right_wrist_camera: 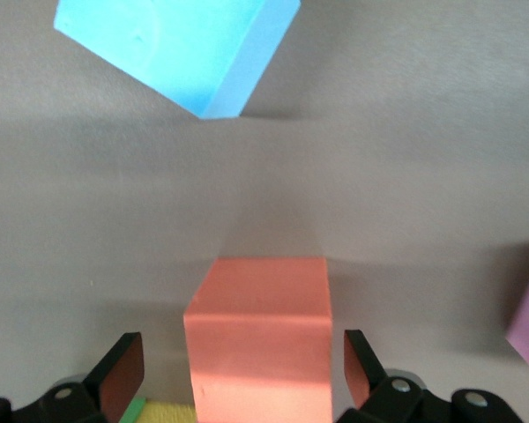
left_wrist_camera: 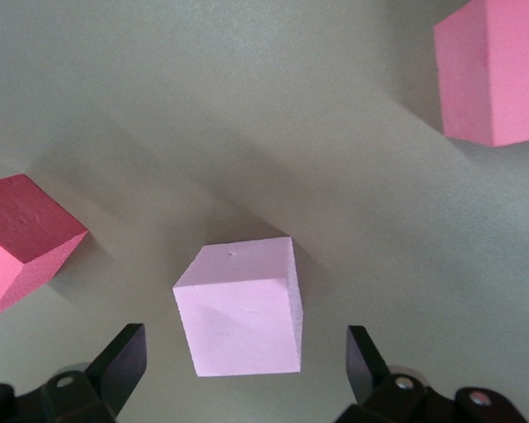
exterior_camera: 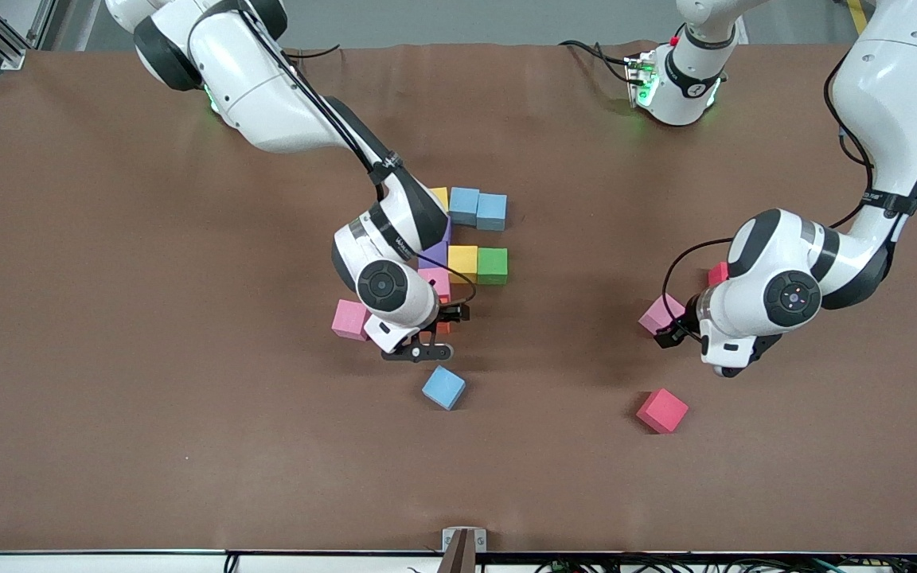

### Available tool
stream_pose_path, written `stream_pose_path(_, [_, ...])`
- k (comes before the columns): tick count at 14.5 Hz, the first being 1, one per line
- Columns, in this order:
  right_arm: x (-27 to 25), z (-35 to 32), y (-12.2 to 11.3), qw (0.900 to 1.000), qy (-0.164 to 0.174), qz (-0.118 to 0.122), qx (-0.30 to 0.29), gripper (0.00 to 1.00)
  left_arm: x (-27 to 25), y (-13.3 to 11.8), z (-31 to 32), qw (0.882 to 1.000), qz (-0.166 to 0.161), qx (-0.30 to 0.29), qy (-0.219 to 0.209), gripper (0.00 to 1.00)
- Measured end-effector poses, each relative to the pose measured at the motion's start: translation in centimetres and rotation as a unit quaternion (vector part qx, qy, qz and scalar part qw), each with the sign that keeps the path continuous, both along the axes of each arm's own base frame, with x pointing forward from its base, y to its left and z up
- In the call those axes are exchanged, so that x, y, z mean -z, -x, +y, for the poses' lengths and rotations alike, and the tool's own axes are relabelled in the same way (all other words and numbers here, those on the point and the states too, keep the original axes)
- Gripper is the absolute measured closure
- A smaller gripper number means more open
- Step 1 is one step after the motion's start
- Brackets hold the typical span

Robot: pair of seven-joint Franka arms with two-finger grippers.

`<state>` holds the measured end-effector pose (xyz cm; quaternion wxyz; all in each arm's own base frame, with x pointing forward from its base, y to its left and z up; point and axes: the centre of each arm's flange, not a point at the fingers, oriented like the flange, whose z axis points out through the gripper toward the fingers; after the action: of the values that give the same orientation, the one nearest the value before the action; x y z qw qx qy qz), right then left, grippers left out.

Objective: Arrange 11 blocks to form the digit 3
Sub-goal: 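Release orange with the right gripper while the left gripper grasps light pink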

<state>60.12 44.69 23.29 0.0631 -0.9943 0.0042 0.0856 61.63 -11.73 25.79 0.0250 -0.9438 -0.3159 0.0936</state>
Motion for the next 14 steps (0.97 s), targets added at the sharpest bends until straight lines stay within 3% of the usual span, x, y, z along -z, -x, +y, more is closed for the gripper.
stream_pose_path(3, [-6.3,-2.2,-2.0,1.000,0.011,0.021,0.005,0.00,0.5,0.2,0.1,1.000,-0.005,-0.001,0.005,0.00])
stream_pose_path(5, [-10.6,-5.4,-4.0,0.999,0.011,0.021,0.023,0.00,1.2,0.6,-0.1,1.000,-0.011,0.000,0.011,0.00])
stream_pose_path(10, [-19.1,-16.4,-9.0,0.994,0.035,-0.047,0.097,0.00,2.0,1.1,-0.1,1.000,-0.012,0.001,0.014,0.00])
stream_pose_path(12, [-23.8,-20.6,-9.8,0.987,0.044,-0.083,0.127,0.00,2.5,1.3,0.1,1.000,-0.008,0.000,0.014,0.00])
stream_pose_path(14, [-27.3,-24.0,-9.9,0.983,0.044,-0.099,0.150,0.00,3.2,1.7,0.0,1.000,-0.001,0.001,0.015,0.00])
